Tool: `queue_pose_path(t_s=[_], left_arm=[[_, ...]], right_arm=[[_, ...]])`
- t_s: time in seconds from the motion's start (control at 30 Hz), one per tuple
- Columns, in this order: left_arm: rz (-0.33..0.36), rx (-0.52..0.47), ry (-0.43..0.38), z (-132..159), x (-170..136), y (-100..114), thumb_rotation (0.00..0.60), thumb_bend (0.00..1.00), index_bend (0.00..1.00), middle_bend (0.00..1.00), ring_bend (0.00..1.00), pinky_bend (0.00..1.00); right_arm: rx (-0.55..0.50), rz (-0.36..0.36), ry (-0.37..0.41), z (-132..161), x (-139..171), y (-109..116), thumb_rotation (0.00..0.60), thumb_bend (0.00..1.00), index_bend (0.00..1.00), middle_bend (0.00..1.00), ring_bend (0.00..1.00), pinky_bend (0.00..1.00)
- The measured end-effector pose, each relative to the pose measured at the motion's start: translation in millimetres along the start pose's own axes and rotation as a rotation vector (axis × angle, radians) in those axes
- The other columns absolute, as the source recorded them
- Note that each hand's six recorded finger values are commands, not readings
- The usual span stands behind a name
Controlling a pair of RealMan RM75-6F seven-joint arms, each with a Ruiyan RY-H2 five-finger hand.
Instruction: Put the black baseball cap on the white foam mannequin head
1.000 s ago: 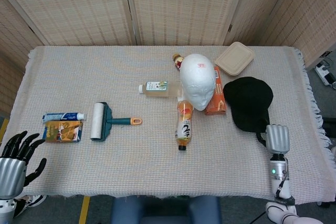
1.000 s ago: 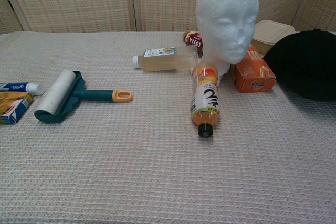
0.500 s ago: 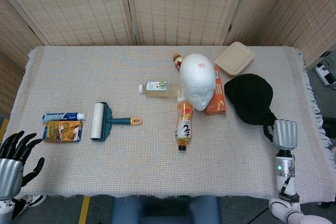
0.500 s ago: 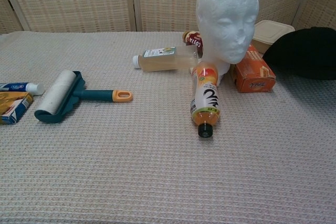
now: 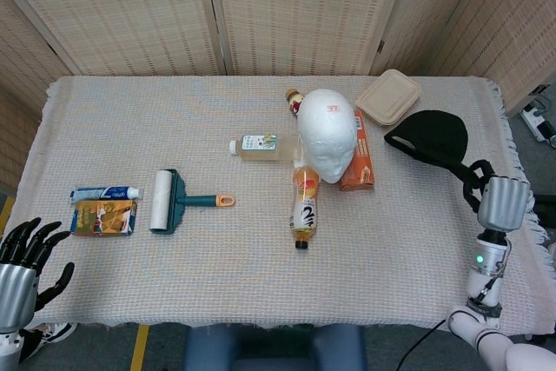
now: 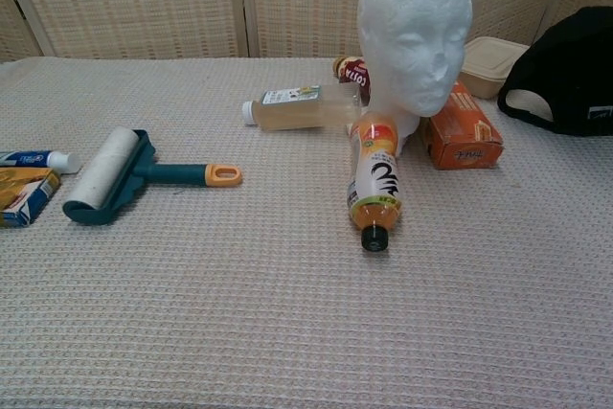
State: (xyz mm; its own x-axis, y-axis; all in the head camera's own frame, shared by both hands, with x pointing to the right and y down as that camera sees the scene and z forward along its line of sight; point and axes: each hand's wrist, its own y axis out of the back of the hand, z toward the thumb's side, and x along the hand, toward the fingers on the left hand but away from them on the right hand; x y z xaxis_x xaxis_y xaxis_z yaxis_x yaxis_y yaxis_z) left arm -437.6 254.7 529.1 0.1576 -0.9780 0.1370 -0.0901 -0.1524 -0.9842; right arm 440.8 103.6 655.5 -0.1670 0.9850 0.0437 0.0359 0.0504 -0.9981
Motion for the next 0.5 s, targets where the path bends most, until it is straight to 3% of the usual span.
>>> queue_pose_path(t_s=[0.23,0.5], left_arm=[[-0.003,-0.008,-0.002,0.3,0.3,0.2,0.6,0.38,0.32,0.27,0.16,0.2],[-0.003,-0.02,0.005,-2.0,1.6,2.2,0.6,0.38,0.32,0.27,0.16,0.2]], right_arm=[[0.01,-0.107,0.028,18.6,-35.9,27.1,0.6,0.57,0.92,1.0,1.0,1.0],[-0.022,-0.218,0.1,75.4,-75.2,57.8,0.6,0.56,0.92,1.0,1.0,1.0]])
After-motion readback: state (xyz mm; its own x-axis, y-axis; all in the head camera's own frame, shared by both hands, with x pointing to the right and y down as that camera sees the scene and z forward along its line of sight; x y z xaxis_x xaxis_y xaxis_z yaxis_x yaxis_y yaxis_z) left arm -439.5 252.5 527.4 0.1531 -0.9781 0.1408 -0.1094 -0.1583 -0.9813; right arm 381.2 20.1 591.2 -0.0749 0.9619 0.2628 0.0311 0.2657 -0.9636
